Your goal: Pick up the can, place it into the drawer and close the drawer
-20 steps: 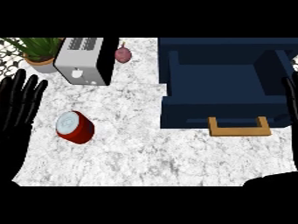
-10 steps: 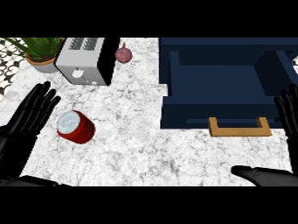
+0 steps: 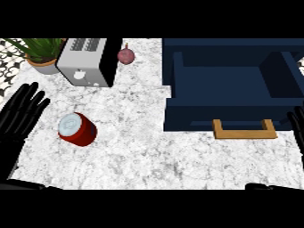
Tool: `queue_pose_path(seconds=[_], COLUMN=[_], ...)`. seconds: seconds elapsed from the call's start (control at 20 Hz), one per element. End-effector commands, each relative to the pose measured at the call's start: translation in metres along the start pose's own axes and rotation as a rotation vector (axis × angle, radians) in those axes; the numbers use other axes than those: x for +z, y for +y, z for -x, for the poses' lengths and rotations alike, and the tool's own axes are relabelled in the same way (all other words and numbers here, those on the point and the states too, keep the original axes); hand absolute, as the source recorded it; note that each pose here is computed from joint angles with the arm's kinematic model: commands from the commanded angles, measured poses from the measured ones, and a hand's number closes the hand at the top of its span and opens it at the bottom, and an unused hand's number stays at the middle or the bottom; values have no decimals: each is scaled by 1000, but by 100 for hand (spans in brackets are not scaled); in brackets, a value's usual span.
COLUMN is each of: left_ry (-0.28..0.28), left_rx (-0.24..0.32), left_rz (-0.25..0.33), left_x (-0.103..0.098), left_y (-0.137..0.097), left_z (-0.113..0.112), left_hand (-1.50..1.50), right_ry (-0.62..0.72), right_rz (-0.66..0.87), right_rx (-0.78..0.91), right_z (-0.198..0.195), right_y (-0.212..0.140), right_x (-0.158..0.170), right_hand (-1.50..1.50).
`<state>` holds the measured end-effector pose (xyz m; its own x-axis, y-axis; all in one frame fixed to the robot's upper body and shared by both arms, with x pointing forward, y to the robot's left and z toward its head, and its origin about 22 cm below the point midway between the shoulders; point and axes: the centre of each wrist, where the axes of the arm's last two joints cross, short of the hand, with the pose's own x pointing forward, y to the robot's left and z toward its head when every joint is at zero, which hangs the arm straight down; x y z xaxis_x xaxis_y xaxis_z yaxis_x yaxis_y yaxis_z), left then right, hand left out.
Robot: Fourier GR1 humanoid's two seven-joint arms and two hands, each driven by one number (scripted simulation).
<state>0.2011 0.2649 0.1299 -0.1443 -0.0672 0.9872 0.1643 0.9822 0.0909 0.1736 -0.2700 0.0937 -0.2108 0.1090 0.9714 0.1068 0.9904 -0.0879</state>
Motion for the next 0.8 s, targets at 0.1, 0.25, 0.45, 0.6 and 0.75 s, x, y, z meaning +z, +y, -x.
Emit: queue_pose_path(seconds=[0.1, 0.25, 0.45, 0.6, 0.75], left_ry=[28, 64, 51, 64, 73], left_rx=[10, -12, 10, 5, 4], left_rz=[-55, -71, -55, -28, -40], left_x=[-11, 0, -15, -17, -16], left_y=[4, 11, 18, 1, 11], left_z=[14, 20, 26, 62, 77], left_hand=[-150, -150, -150, -150, -150], right_ry=[6, -6, -11, -2, -3], right_rz=[5, -15, 10, 15, 1], right_rx=[-2, 3, 15, 33, 7], right_z=[11, -3, 13, 1, 5], right_y=[1, -5, -30, -28, -16], right_x=[-6, 26, 7, 11, 0], right_hand=[-150, -150, -150, -150, -150])
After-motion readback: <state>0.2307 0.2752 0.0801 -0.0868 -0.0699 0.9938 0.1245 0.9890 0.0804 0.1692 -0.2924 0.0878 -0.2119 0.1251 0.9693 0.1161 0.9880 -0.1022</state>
